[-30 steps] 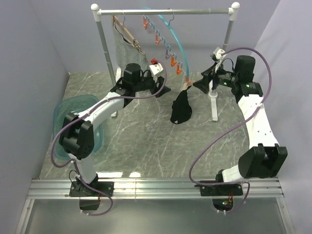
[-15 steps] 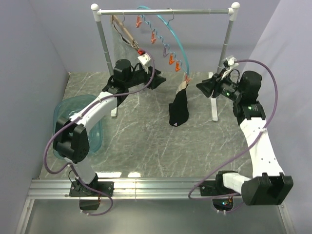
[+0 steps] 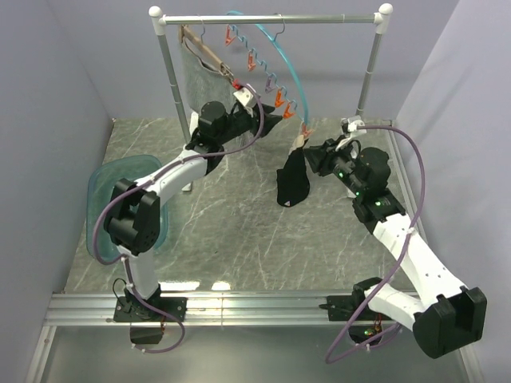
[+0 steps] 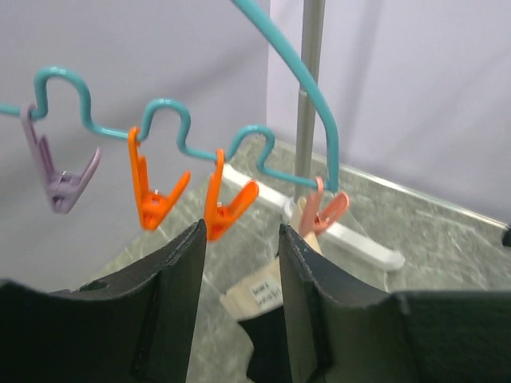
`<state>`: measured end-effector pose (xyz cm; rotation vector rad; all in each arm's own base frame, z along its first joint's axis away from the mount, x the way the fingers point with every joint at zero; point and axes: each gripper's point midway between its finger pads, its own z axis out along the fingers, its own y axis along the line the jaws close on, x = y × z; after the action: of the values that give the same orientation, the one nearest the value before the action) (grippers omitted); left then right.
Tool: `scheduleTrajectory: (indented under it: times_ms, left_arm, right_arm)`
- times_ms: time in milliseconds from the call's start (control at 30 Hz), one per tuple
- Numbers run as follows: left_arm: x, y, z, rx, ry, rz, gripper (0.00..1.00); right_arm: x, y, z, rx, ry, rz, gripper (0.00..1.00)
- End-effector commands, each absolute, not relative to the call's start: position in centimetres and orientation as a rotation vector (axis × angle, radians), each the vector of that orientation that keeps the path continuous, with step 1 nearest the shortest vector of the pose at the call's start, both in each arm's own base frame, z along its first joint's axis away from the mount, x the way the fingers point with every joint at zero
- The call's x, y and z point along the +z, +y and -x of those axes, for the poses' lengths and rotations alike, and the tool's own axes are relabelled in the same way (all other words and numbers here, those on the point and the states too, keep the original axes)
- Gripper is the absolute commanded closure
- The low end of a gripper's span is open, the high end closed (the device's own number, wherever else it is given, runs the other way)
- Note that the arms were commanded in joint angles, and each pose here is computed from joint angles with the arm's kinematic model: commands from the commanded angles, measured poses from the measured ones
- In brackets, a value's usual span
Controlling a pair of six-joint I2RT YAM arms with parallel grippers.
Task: Clip the underwear to the hanger
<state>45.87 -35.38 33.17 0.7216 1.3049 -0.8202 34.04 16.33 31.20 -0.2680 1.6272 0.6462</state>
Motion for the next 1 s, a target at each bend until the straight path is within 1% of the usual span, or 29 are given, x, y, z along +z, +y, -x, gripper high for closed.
scheduleTrajectory:
  times_ms: [0, 100, 233, 367, 667, 967]
  left_arm:
    - [37.4, -36.1, -46.5, -0.839, 1.161, -0.656, 0.53]
    - [38.5, -36.8, -47.1, -0.823, 1.113, -0.663, 0.56]
    - [38.4, -37.7, -48.9, -0.803, 1.127, -0.652, 0.6]
    - [38.1, -38.8, -49.0, -0.826, 1.111, -0.667, 0.62]
    - [36.6, -40.4, -48.0, -0.812, 1.118, -0.706, 0.63]
    - [34.6, -40.0, -49.2, -0.772, 1.204, -0.657, 0.64]
  right_arm:
    - [35.5, 16.0, -35.0, 0.573, 1.465, 0.198, 0.66]
    - [35.5, 16.4, -35.3, 0.562, 1.481, 0.212, 0.66]
    - [34.7, 16.6, -35.6, 0.552, 1.502, 0.199, 0.66]
    - [33.7, 16.8, -35.9, 0.534, 1.512, 0.218, 0.67]
    - [31.6, 17.5, -36.2, 0.583, 1.51, 0.184, 0.69]
    - [31.1, 17.8, -35.8, 0.608, 1.507, 0.175, 0.71]
